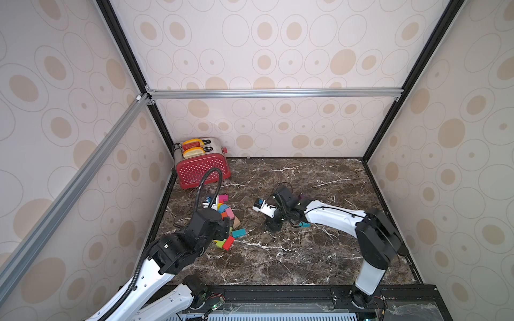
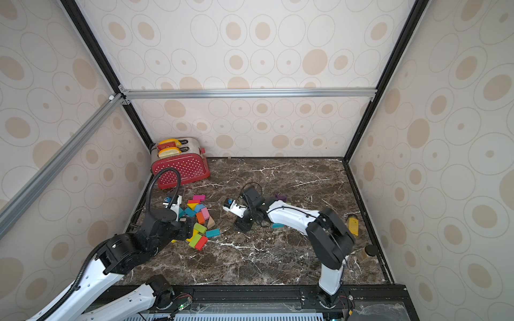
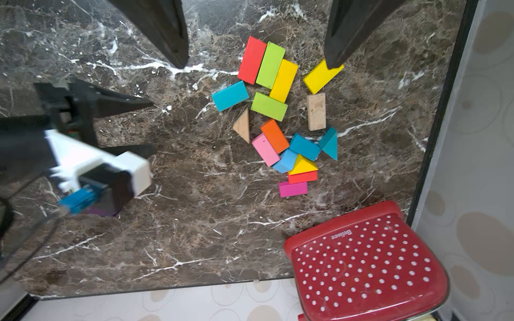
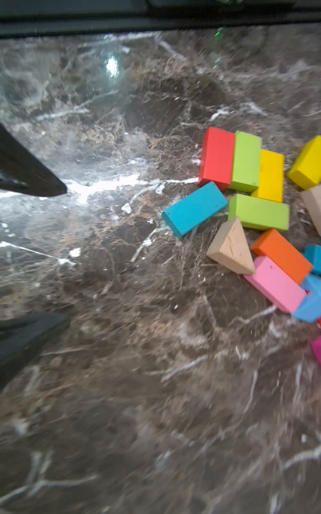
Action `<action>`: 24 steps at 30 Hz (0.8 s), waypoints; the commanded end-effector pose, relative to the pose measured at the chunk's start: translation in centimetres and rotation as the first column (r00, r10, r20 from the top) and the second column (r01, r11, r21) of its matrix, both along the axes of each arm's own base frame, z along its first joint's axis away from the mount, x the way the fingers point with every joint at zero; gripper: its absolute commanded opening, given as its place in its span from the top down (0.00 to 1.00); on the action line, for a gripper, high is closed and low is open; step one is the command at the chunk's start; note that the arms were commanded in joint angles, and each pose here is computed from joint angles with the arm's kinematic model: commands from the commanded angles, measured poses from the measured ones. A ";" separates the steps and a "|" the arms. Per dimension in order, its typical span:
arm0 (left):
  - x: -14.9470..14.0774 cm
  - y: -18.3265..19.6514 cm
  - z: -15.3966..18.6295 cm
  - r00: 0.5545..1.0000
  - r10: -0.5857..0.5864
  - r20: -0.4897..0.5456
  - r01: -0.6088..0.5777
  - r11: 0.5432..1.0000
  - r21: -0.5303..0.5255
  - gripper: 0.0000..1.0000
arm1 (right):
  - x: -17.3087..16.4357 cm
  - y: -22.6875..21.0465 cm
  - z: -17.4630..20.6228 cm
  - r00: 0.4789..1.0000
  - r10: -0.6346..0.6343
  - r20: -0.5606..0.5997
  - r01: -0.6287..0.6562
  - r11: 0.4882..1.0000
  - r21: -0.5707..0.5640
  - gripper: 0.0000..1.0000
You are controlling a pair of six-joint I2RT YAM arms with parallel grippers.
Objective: Assemble a piece of candy with building blocks
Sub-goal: Pick up the building block from the center of the board.
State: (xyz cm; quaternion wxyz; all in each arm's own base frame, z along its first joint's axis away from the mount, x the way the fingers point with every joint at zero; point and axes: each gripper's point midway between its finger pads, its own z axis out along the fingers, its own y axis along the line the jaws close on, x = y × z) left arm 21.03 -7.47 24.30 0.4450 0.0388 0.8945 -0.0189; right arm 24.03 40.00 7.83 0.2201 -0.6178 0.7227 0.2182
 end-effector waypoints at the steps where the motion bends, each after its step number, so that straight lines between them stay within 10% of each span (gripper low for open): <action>1: -0.8 1.7 0.1 0.999 0.052 0.013 -0.052 0.999 0.009 0.20 | -0.9 0.0 -2.5 0.983 0.183 0.009 -0.180 0.975 -0.132 0.27; 13: -1.1 2.0 0.5 0.998 0.052 0.038 -0.052 0.999 -0.002 0.18 | -1.4 5.6 -6.0 0.924 0.380 0.032 -0.371 0.915 -0.161 0.25; 24: -1.1 1.8 0.5 0.998 0.042 0.036 -0.042 0.999 -0.007 0.18 | -3.3 9.0 -7.0 0.906 0.422 0.017 -0.417 0.901 -0.122 0.44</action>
